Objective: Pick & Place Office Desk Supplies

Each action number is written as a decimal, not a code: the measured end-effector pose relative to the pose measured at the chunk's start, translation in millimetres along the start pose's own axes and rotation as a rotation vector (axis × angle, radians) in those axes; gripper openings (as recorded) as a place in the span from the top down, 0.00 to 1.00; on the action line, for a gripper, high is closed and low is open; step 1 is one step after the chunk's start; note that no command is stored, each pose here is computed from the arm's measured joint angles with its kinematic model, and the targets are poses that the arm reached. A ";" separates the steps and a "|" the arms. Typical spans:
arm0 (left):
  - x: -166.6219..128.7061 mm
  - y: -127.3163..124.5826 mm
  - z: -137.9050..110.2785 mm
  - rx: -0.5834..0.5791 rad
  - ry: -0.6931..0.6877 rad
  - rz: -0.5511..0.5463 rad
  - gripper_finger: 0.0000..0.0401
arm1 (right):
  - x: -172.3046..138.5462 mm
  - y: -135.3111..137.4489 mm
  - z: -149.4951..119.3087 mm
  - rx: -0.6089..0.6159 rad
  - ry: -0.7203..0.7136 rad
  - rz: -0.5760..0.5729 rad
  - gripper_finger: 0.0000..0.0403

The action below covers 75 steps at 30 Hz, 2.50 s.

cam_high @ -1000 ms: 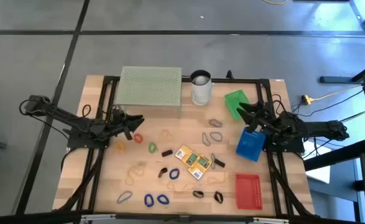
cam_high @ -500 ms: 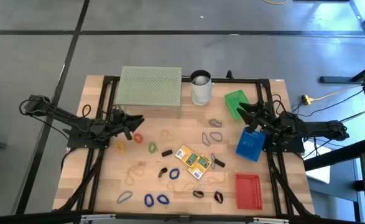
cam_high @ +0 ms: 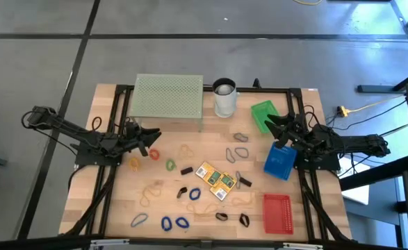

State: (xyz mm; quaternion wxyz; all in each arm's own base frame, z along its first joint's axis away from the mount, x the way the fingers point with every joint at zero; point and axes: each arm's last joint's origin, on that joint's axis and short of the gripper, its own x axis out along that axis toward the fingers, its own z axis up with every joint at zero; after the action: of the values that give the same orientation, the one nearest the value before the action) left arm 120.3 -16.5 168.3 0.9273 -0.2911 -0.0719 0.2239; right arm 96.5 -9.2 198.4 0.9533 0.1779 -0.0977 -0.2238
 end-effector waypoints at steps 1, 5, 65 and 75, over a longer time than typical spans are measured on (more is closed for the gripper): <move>0.0 0.0 0.0 0.000 0.000 0.000 0.65 | 0.0 0.0 0.0 0.000 0.000 0.000 0.49; 0.0 0.0 0.0 0.000 0.000 0.000 0.65 | 0.0 0.0 0.0 0.000 0.000 0.000 0.49; -0.8 4.5 6.3 0.280 -0.128 0.218 0.65 | 83.0 52.8 14.7 -0.259 0.290 -0.258 0.49; -0.8 4.5 6.2 0.280 -0.127 0.218 0.65 | 125.7 59.9 -30.9 -0.280 0.638 -0.294 0.49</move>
State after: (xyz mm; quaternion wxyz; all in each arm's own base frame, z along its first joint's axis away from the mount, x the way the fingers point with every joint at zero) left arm 116.3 -10.5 170.9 0.9226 -0.1507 -0.0667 0.3488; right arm 238.9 -8.0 206.4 0.9086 0.1189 0.2623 -0.3026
